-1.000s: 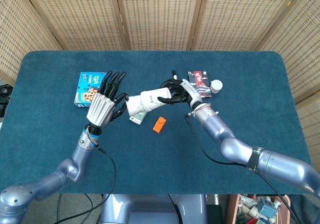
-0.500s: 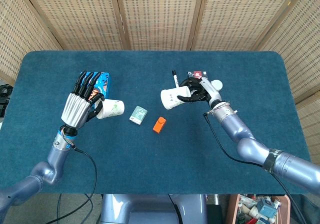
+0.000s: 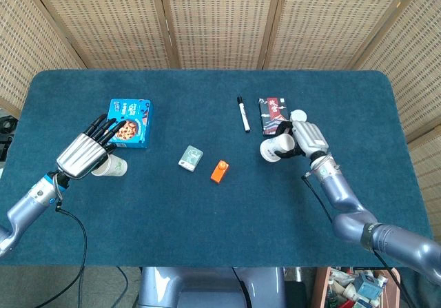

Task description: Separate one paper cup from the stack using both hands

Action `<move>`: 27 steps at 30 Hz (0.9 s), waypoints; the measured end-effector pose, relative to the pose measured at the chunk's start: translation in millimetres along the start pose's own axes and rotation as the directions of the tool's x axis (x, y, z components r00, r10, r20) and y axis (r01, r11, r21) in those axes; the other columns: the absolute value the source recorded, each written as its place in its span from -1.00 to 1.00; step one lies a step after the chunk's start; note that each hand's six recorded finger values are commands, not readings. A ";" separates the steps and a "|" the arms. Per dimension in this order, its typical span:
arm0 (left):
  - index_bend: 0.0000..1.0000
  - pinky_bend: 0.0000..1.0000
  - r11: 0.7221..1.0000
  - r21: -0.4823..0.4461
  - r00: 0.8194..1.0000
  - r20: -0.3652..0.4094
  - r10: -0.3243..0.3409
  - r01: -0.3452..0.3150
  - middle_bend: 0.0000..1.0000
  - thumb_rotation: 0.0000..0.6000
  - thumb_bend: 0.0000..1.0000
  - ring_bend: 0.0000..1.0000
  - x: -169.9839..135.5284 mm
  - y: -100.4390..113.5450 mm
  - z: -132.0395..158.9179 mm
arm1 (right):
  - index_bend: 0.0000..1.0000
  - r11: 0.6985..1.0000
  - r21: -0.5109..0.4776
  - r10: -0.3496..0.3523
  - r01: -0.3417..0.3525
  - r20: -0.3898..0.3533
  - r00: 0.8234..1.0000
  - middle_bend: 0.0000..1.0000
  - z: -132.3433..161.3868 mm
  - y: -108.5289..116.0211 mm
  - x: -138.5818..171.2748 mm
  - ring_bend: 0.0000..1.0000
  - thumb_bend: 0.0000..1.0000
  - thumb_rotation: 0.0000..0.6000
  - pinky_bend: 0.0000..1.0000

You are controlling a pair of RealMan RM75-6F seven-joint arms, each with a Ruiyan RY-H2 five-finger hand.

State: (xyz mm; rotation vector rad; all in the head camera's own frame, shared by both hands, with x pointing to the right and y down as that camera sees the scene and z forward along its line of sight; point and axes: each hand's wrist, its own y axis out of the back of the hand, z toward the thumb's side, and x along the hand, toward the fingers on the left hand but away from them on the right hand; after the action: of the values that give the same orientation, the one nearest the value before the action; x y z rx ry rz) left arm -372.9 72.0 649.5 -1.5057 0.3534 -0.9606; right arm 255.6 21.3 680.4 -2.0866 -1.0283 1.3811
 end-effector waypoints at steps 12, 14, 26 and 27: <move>-1.00 -1.00 0.994 0.014 0.994 -0.016 -0.111 0.111 -1.00 1.00 -0.72 -1.00 -2.0 -18.2 0.7 | -1.00 0.965 0.252 0.073 -0.067 -0.014 0.997 -1.00 -15.3 -16.4 14.0 -1.00 -1.00 1.00 -0.98; -1.00 -1.00 0.994 0.011 0.994 -0.020 -0.107 0.107 -1.00 1.00 -0.72 -1.00 -2.6 -15.9 1.2 | -1.00 0.956 0.287 0.068 -0.060 -0.020 0.997 -1.00 -14.1 -14.4 17.3 -1.00 -1.00 1.00 -0.99; -1.00 -1.00 0.989 -0.146 0.982 -0.190 -0.023 -0.005 -1.00 1.00 -0.82 -1.00 -36.2 15.0 -20.0 | -1.00 0.934 0.337 -0.091 0.121 -0.105 0.990 -1.00 -24.1 24.8 76.0 -1.00 -1.00 1.00 -1.00; -1.00 -1.00 0.985 -0.170 0.972 -0.233 -0.022 -0.018 -1.00 1.00 -0.83 -1.00 -44.8 17.3 -23.8 | -1.00 0.928 0.345 -0.108 0.140 -0.110 0.988 -1.00 -28.0 28.4 83.1 -1.00 -1.00 1.00 -1.00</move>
State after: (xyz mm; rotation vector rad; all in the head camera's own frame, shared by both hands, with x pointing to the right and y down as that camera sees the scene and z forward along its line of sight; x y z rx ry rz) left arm -412.1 84.4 615.1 -1.5491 0.6177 -1.1366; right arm 309.8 69.0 623.1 -1.7715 -0.7933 1.2881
